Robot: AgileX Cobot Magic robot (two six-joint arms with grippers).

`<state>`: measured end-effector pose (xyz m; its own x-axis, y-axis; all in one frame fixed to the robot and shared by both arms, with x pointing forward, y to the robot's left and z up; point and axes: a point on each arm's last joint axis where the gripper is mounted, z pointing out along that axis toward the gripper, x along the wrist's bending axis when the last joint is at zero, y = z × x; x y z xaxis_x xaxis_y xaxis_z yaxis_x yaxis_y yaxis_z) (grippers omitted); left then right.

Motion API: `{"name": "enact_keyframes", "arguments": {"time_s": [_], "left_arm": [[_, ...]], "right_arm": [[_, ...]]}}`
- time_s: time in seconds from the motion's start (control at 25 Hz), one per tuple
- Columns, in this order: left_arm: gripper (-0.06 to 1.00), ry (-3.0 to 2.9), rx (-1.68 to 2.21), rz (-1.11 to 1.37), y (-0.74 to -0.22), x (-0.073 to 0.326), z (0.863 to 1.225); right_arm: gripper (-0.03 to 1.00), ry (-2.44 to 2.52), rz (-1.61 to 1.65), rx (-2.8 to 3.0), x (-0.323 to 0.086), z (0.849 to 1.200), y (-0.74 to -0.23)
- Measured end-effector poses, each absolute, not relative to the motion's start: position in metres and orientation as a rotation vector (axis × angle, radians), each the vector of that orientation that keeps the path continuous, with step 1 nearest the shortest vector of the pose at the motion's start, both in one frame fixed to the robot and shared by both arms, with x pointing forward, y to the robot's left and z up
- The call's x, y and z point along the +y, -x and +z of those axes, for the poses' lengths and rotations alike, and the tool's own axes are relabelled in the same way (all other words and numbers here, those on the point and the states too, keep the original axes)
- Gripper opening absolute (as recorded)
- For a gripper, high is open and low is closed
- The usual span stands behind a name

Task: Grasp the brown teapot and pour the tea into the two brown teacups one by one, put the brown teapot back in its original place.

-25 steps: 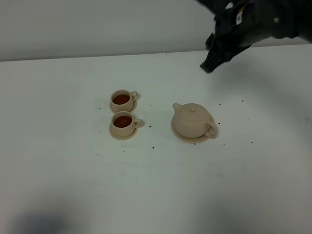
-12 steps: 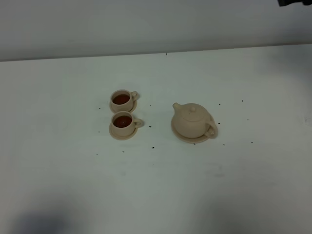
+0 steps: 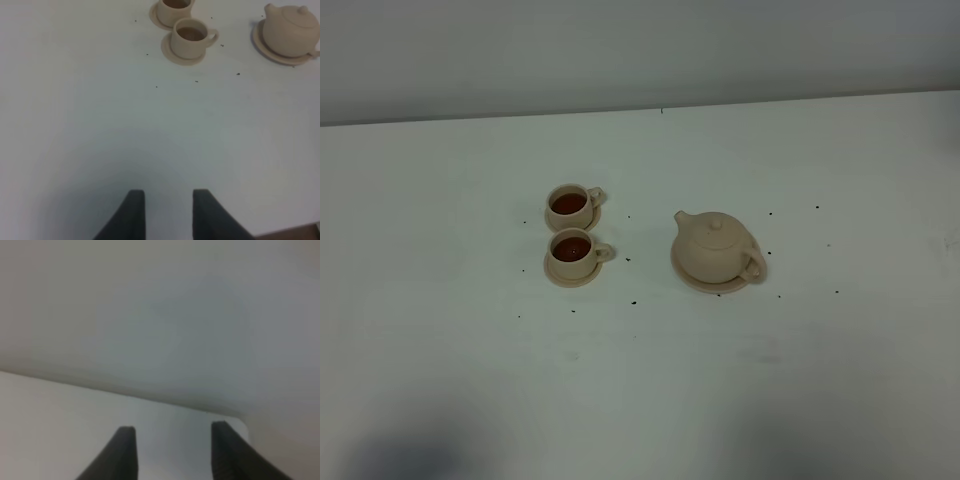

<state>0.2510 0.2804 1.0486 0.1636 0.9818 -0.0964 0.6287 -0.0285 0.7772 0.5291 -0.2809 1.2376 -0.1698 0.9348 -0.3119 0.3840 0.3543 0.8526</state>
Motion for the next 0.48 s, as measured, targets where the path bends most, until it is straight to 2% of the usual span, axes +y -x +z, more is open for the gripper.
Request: {"name": "enact_keyframes", "arguments": {"time_s": [0.2,0.48], "left_arm": [[0.25,-1.737,1.543,0.636,-0.251,0.280,1.049],[0.25,-1.737,1.543,0.636,-0.251,0.280,1.049]], "right_arm": [[0.35,-1.181,0.772,1.695,-0.292,1.232,-0.488],[0.35,-1.235,0.876,1.597,-0.294,1.187,-0.411]]}}
